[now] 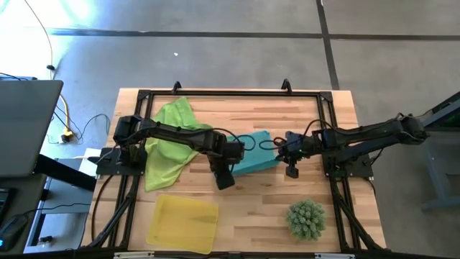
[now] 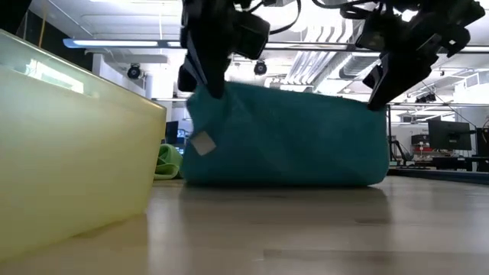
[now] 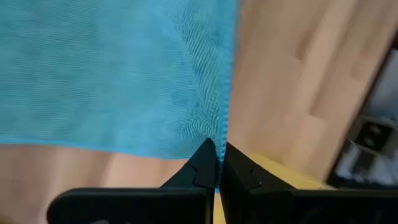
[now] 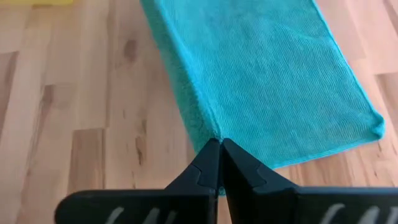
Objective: Roll microfiber towels into tight, uniform cylinder then place into a basket
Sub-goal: Fold the blue microfiber towel
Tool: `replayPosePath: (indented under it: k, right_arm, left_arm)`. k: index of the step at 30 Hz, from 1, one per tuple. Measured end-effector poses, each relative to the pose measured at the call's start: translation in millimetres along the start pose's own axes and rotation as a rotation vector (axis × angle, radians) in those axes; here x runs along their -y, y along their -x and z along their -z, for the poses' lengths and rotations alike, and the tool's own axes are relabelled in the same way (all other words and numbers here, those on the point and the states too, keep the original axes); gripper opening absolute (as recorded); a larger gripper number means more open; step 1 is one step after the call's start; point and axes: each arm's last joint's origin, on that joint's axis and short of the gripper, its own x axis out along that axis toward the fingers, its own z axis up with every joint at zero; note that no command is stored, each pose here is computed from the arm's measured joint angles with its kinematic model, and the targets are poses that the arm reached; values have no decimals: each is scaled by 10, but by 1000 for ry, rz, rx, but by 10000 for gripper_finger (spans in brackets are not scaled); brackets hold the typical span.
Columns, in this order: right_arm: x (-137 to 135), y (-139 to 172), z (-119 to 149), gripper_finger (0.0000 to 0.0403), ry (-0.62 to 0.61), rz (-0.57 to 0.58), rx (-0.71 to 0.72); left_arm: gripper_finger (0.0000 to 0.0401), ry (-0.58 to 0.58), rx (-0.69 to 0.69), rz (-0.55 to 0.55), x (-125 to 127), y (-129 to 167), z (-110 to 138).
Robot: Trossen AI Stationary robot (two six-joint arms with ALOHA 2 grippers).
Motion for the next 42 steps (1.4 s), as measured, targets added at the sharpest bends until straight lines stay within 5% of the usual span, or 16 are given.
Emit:
replayPosePath:
  k: [11,17,25,42]
  right_arm:
    - [-46,-197,-33,0,30,-25,-23]
    - [-2,-366,-36,0,105,30,-58]
    - [256,-403,-47,0,81,197,-79]
    - [531,-831,-56,0,112,247,-115]
  left_arm:
    - [0,-59,-48,28,-12,-138,-12]
    - [0,-113,-69,-58,-179,-275,-79]
    - [0,-129,-6,-324,-483,-241,-193]
    - [0,-88,-33,-357,-663,-235,-234]
